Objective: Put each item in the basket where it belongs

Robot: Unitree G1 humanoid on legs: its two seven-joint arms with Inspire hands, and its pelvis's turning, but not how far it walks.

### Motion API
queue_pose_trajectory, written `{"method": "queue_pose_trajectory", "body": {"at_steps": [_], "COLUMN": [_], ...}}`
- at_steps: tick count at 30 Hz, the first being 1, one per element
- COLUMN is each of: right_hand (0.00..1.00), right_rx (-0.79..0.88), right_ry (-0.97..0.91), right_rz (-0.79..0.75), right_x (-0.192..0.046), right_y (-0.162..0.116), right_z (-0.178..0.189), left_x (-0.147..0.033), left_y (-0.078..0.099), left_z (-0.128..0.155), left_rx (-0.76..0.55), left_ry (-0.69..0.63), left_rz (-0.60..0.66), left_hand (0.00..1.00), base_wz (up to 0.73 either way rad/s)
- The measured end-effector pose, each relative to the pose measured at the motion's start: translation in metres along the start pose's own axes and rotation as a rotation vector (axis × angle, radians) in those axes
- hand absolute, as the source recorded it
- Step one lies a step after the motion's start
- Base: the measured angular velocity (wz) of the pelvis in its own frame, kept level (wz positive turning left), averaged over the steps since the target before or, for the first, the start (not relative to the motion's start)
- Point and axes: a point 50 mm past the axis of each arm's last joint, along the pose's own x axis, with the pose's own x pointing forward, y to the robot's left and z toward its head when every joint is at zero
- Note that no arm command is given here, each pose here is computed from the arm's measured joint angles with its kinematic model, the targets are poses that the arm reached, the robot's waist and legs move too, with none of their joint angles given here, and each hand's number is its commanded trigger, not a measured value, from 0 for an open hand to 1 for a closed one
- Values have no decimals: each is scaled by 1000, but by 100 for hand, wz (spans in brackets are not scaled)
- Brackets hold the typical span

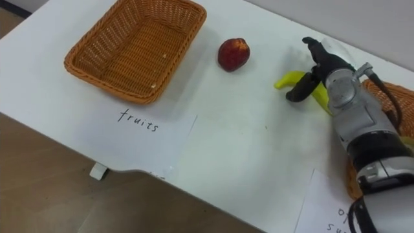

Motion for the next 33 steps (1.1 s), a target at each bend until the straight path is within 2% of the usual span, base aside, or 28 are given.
{"method": "queue_pose_trajectory", "body": {"at_steps": [18,26,27,28,29,30,33], "right_hand": [0,0,7,45,95,100,100], "right_rx": [-47,-38,-40,-43,-48,-51,-50], "right_ry": [80,100,101,101,102,102,105], "right_rz": [205,228,231,234,236,239,229], "right_x": [1,0,1,1,1,1,1], "right_y": [12,14,13,13,13,13,11], "right_z": [-16,-20,-20,-20,-20,-20,-19], "left_x": [1,1,1,1,1,1,1], "left_y": [-1,-1,-1,-1,-1,-1,-2], "left_z": [12,14,14,14,14,14,14], "left_rx": [25,25,25,25,25,25,25], "left_ry": [-20,-27,-27,-27,-27,-27,-26], "left_rz": [-36,-50,-52,-54,-57,-62,-72], "left_hand": [0,0,0,0,0,0,0], "base_wz": [0,2,4,0,0,0,0]}}
